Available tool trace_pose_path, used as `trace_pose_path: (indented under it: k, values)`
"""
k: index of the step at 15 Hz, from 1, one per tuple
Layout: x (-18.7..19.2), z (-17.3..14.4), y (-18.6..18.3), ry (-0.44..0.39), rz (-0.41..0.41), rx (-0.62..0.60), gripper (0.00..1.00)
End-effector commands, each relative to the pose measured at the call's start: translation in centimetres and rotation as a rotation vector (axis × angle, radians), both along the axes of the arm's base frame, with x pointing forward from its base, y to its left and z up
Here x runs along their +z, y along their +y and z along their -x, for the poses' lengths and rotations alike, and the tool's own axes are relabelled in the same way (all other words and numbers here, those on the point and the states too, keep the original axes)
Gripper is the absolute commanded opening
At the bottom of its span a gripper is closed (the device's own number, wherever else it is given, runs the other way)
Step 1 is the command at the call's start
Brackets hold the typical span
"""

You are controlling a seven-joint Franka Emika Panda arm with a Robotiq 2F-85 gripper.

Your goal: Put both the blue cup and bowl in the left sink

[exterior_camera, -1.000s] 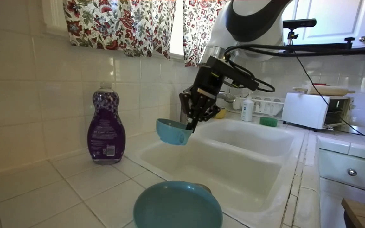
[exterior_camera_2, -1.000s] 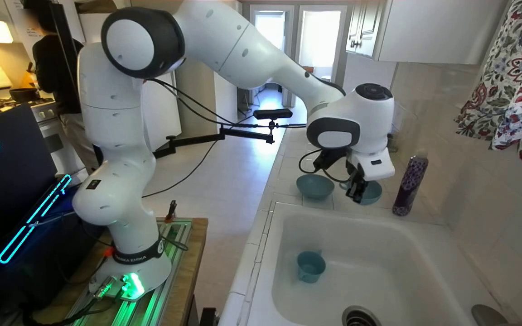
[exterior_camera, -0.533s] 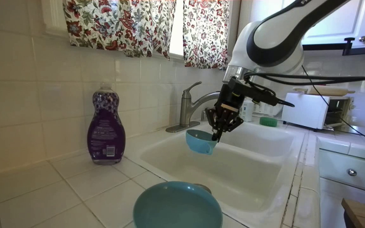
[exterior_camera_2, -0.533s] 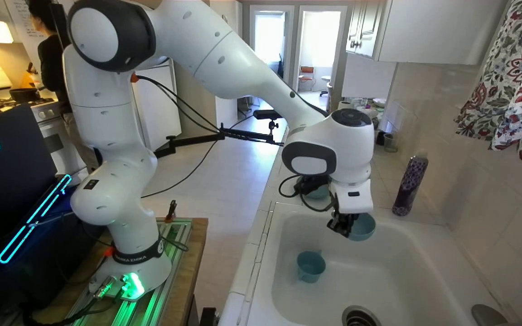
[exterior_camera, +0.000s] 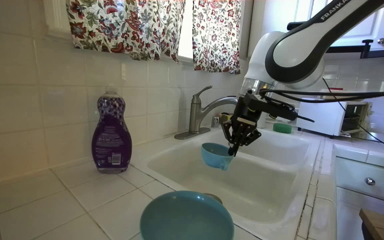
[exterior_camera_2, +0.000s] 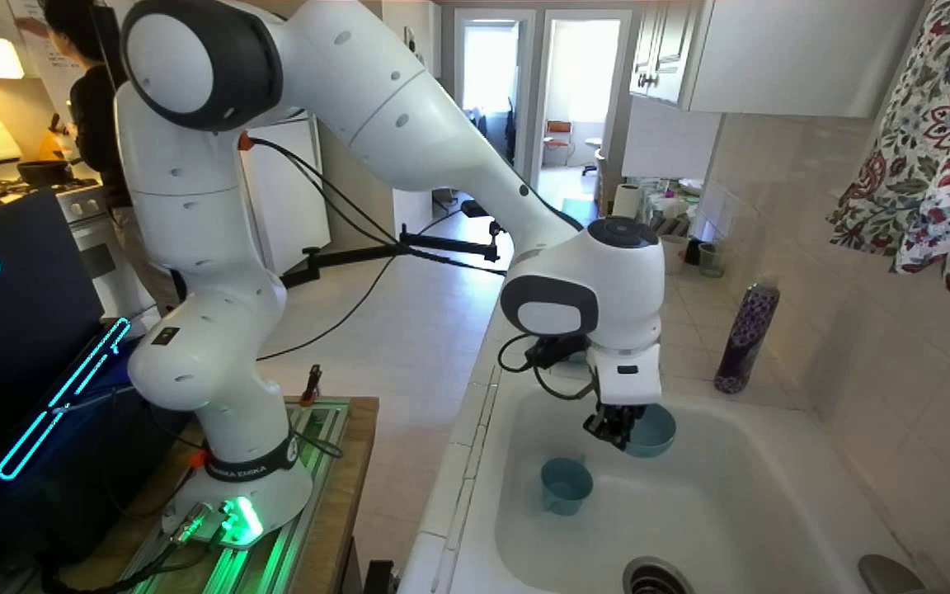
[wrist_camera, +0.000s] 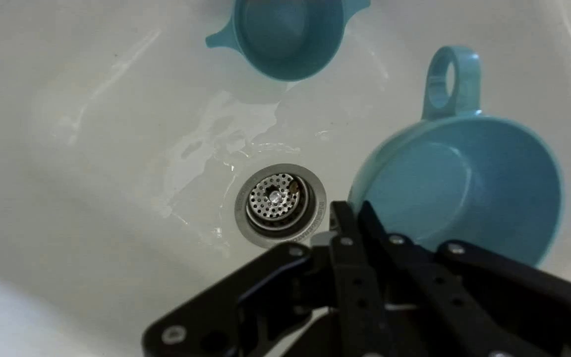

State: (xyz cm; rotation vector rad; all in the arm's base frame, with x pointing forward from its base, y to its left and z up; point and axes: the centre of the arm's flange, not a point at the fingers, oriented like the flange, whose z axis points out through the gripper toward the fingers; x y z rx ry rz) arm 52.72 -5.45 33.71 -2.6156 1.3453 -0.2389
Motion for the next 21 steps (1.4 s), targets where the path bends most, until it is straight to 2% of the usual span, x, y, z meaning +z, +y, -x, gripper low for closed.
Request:
trace_pose_path:
  k: [1,9,16,21]
  values:
    - [-0.2,-0.2,-0.2,-0.005,0.001,-0.004,0.01]
    - [-4.7,-4.1,-3.4,0.021,-0.026,-0.123,0.01]
    - [-9.9,-6.3,-2.5,0.043,-0.064,-0.203,0.01]
    - [-13.7,-6.8,-1.4,0.065,-0.106,-0.314,0.01]
